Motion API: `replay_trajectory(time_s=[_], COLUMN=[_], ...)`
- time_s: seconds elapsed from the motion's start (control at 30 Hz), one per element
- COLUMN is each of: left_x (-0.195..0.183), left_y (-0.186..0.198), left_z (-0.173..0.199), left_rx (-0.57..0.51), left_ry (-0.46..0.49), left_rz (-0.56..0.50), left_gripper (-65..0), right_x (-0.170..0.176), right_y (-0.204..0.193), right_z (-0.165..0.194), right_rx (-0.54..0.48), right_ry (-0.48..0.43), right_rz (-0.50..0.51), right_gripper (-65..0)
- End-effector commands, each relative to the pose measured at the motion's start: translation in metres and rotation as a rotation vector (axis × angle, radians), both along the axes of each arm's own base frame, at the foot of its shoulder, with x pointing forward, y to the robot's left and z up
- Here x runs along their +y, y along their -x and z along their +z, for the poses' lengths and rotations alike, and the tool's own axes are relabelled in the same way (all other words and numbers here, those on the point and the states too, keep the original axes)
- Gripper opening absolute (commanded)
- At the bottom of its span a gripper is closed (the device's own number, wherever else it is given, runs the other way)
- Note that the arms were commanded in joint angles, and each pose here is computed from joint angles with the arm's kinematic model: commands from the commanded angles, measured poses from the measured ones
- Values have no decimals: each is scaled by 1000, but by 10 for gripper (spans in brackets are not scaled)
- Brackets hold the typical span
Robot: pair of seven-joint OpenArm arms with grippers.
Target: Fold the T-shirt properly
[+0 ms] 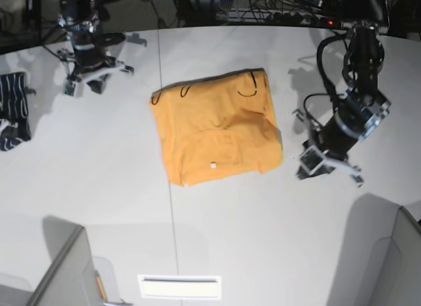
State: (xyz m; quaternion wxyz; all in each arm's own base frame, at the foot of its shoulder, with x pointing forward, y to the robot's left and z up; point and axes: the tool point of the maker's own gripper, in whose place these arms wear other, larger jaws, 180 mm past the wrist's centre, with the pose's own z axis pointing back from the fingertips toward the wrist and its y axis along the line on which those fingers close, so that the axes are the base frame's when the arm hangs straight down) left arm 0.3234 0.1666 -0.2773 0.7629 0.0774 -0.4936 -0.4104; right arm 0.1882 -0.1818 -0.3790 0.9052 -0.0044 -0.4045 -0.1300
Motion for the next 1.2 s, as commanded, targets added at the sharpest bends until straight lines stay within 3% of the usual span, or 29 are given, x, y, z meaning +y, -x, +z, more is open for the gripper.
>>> replay_trajectory(time_s=[0.0, 0.07, 0.2, 0.37, 0.57, 0.8, 1.0, 1.17], left_x=[12, 32, 38, 41, 40, 25, 34, 39], left_y=[6, 30, 92, 171, 281, 404, 452, 470], left_z=[3, -15, -44, -49, -87, -165, -240, -290], left_rx=[-12, 45, 85, 54, 242, 577, 772, 957], left_ry=[1, 3, 159, 365, 511, 637, 655, 632], left_rz=[28, 82, 128, 202, 321, 511, 674, 725], left_gripper=[-650, -650, -650, -650, -650, -650, -650, -650], right_x=[-3, 1, 17, 18, 26, 63, 100, 125], right_y=[-1, 7, 40, 88, 163, 251, 322, 376], right_z=[11, 16, 13, 2, -14, -72, -149, -200], right_rx=[-58, -101, -116, -22, 184, 605, 853, 1011], right_ry=[48, 128, 190, 170, 117, -1, -57, -137], right_rz=[21, 132, 337, 389, 429, 613, 811, 792], right_gripper=[-650, -650, -650, -650, -650, -650, -650, -650])
